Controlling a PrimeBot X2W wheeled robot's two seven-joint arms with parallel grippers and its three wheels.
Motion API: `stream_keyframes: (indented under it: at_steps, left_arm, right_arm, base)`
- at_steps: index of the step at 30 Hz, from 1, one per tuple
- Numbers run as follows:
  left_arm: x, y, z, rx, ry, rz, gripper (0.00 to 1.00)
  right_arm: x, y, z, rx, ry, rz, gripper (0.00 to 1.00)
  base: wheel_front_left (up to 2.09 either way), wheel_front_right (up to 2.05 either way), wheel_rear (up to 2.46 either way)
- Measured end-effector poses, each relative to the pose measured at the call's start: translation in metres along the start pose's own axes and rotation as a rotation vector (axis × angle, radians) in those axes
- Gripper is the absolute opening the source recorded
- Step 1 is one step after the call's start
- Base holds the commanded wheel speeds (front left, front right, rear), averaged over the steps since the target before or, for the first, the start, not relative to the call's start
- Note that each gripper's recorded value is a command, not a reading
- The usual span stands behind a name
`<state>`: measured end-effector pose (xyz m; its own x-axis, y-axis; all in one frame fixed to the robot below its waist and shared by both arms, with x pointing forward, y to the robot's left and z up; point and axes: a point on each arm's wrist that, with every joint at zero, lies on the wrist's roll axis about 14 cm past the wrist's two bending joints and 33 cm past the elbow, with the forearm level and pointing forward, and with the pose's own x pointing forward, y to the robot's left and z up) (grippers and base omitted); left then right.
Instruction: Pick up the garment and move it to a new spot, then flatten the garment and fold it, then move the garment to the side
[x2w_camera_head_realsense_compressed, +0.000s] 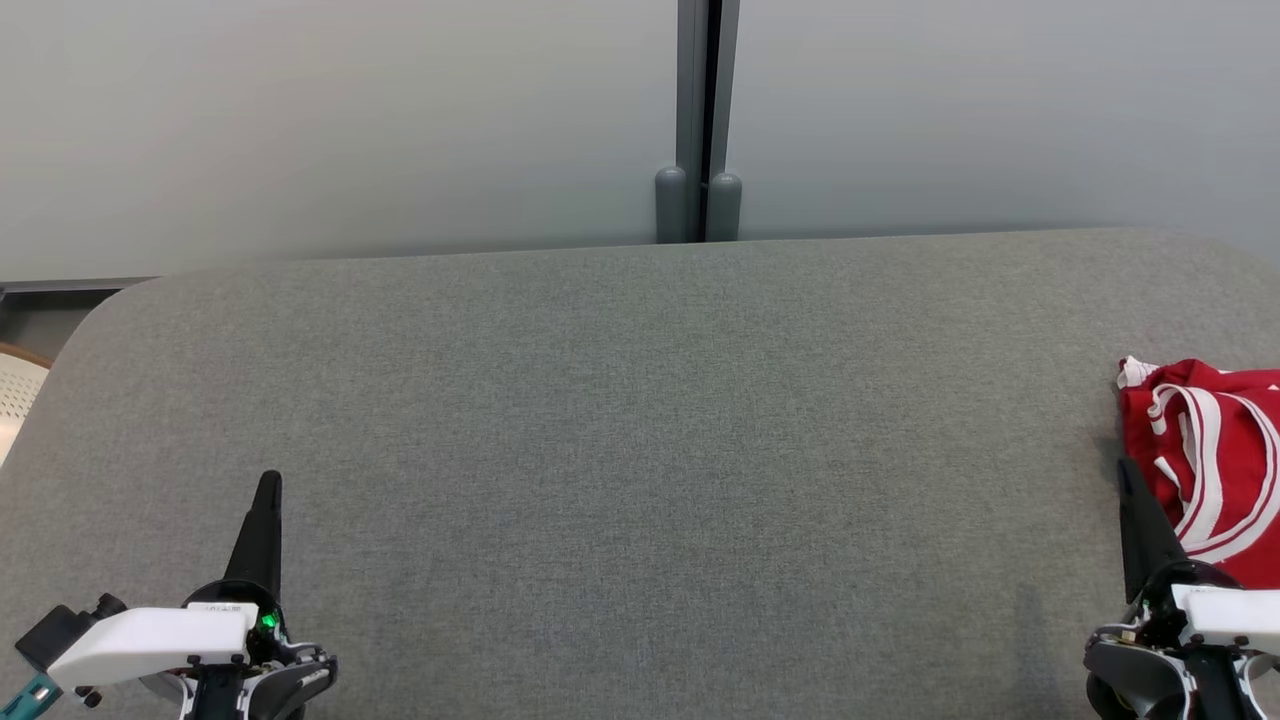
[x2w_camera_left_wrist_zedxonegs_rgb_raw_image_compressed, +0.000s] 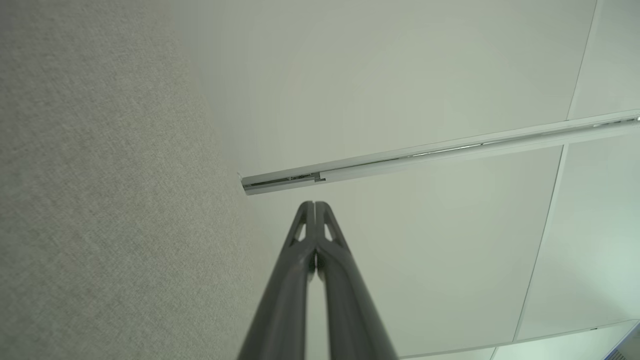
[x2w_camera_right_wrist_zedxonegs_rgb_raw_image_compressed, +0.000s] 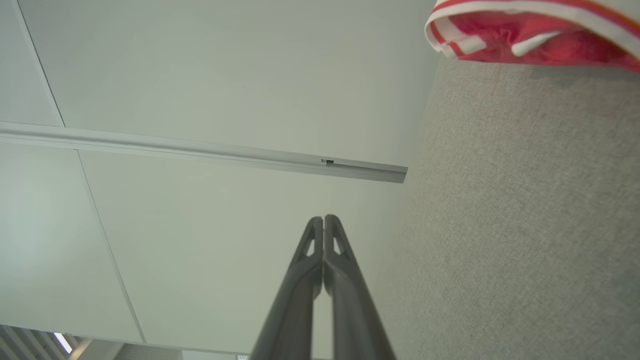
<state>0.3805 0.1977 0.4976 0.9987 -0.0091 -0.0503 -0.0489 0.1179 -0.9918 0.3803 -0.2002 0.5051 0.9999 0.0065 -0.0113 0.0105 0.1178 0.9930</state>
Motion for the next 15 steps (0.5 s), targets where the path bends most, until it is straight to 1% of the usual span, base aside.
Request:
stream_keyframes:
  at_steps: [15]
  left_arm:
    - [0.0051,-0.0042,0.0018,-0.107,-0.009,-0.029,0.00]
  right_arm:
    - [0.0071,0.0002,-0.0009,0.103,-0.006,0.003,0.00]
  base:
    - [0.00,0.00,0.00]
